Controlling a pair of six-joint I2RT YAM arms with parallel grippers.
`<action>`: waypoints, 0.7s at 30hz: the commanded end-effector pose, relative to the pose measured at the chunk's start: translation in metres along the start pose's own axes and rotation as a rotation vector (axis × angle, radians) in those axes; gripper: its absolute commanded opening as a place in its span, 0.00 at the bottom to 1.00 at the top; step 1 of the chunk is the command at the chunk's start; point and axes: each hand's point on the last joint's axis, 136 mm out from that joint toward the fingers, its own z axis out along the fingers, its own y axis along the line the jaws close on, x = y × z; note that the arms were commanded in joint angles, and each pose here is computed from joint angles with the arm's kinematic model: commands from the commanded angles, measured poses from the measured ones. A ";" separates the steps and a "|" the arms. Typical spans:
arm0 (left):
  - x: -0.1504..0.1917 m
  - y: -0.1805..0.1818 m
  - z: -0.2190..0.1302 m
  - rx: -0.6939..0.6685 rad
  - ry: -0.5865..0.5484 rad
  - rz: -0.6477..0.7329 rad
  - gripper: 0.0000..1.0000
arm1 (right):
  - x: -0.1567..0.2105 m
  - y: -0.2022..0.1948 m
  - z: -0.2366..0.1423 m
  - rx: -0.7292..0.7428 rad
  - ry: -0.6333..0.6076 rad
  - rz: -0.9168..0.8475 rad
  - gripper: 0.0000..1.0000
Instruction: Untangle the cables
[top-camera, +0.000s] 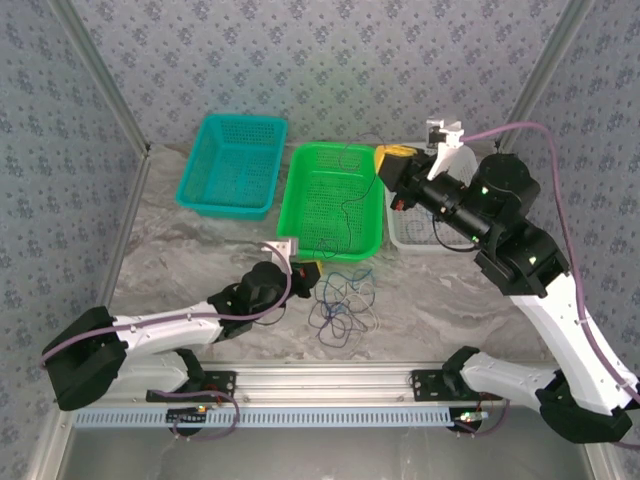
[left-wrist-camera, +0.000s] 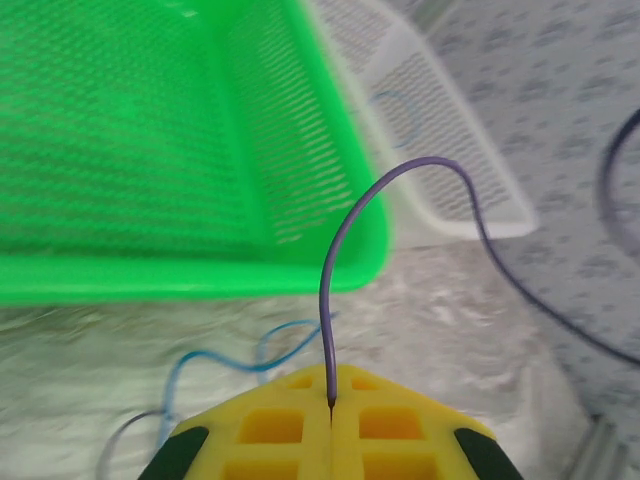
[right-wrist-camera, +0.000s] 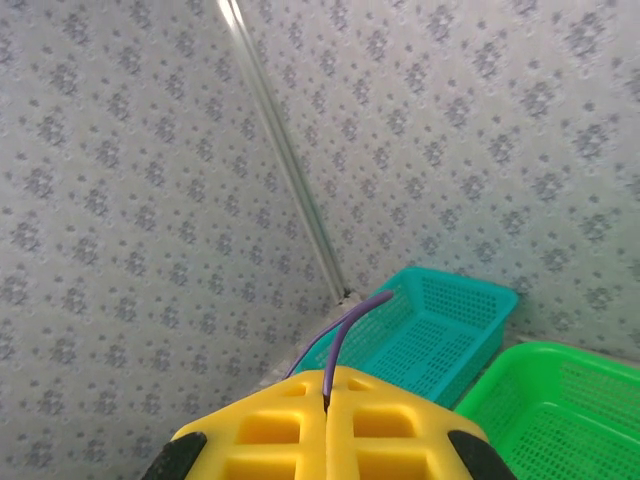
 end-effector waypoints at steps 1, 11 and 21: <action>0.008 0.043 -0.003 -0.213 0.037 0.025 0.00 | -0.029 -0.004 -0.017 0.027 -0.069 -0.022 0.00; 0.024 0.069 -0.020 -0.311 0.119 0.072 0.00 | -0.058 -0.040 -0.032 0.178 -0.133 -0.100 0.00; 0.025 0.078 -0.041 -0.342 0.144 0.128 0.00 | -0.064 -0.073 -0.026 0.256 -0.147 -0.081 0.00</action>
